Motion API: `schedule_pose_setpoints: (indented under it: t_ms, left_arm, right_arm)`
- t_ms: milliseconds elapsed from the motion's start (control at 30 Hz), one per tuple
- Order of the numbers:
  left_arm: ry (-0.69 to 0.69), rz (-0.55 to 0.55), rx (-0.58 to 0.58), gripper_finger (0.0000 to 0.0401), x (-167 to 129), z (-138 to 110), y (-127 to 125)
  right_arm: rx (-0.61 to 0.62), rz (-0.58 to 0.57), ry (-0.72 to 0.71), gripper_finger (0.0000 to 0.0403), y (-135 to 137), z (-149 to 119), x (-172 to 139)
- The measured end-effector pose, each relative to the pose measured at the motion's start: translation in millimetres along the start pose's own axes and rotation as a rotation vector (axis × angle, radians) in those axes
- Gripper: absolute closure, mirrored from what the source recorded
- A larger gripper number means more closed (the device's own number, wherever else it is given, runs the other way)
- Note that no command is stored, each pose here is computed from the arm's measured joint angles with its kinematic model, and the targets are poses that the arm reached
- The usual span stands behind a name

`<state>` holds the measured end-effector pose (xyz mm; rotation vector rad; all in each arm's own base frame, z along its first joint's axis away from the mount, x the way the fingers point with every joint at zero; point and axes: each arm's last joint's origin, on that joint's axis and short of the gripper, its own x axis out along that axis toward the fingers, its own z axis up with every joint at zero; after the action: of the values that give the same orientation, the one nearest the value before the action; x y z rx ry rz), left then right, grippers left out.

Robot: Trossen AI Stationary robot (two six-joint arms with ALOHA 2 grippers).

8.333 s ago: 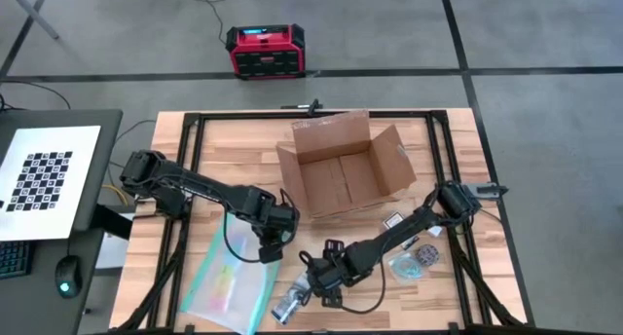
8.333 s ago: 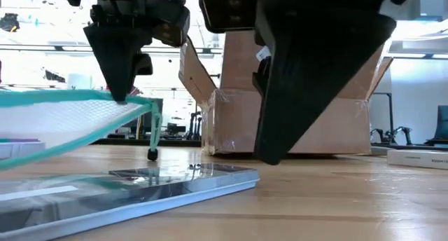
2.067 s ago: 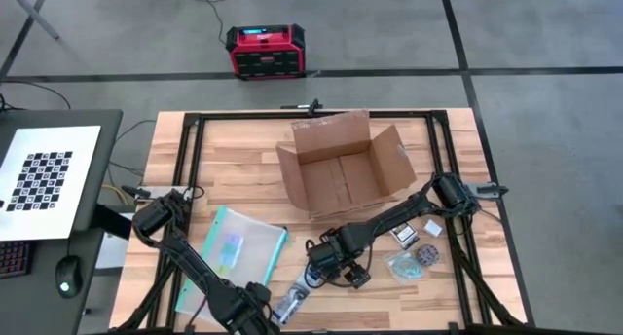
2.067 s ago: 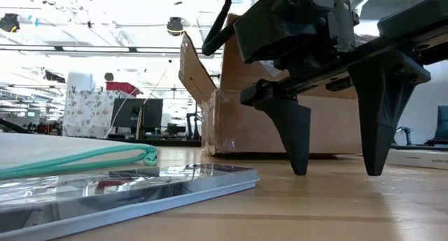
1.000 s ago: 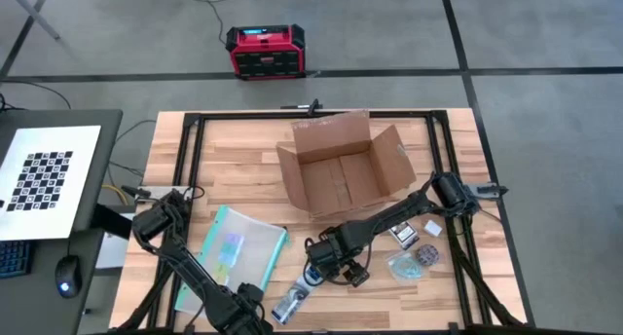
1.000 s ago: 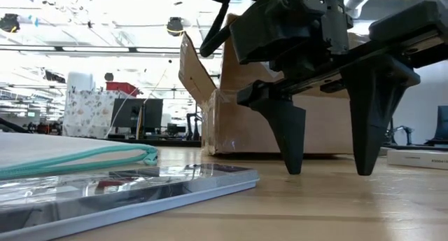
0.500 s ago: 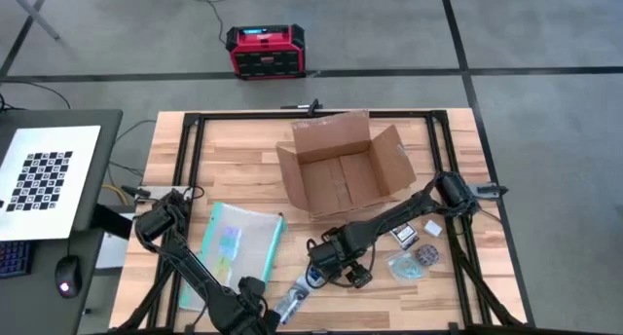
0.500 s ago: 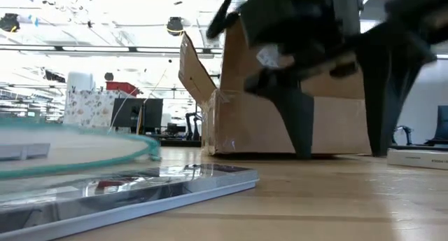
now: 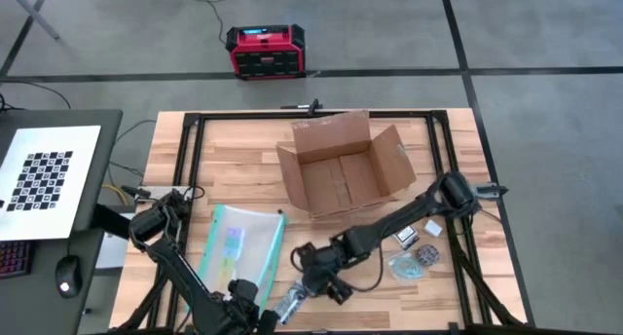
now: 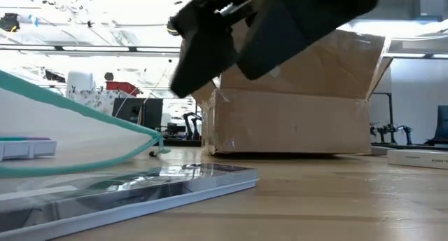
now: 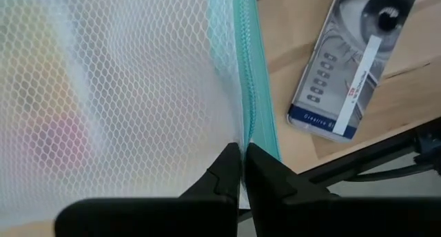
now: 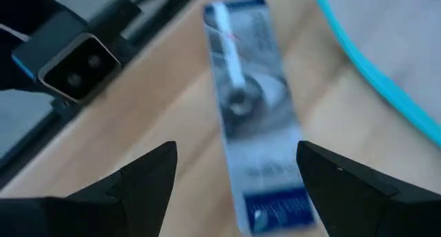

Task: Unpack boxes
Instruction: Put the white pencil box into the transparent zip bag

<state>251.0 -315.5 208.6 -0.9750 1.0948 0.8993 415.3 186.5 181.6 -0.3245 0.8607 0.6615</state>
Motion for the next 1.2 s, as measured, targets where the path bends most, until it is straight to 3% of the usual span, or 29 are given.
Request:
schedule_pose_setpoints:
  t_ms: [400,933,1200]
  left_arm:
    - [-0.001,-0.006,0.003,0.0401,-0.3,-0.4,-0.1]
    - [-0.004,-0.008,0.013,0.0401,-1.1,0.0,0.0]
    - [-0.001,-0.011,0.02,0.0401,-1.3,-0.2,-0.3]
  right_arm:
    - [0.019,-0.033,-0.043,0.0112,-4.0,-14.2,51.7]
    - [0.068,-0.078,-0.089,0.0112,-24.0,-14.7,48.7]
    - [0.048,-0.067,-0.051,0.0112,-21.2,-17.0,47.7]
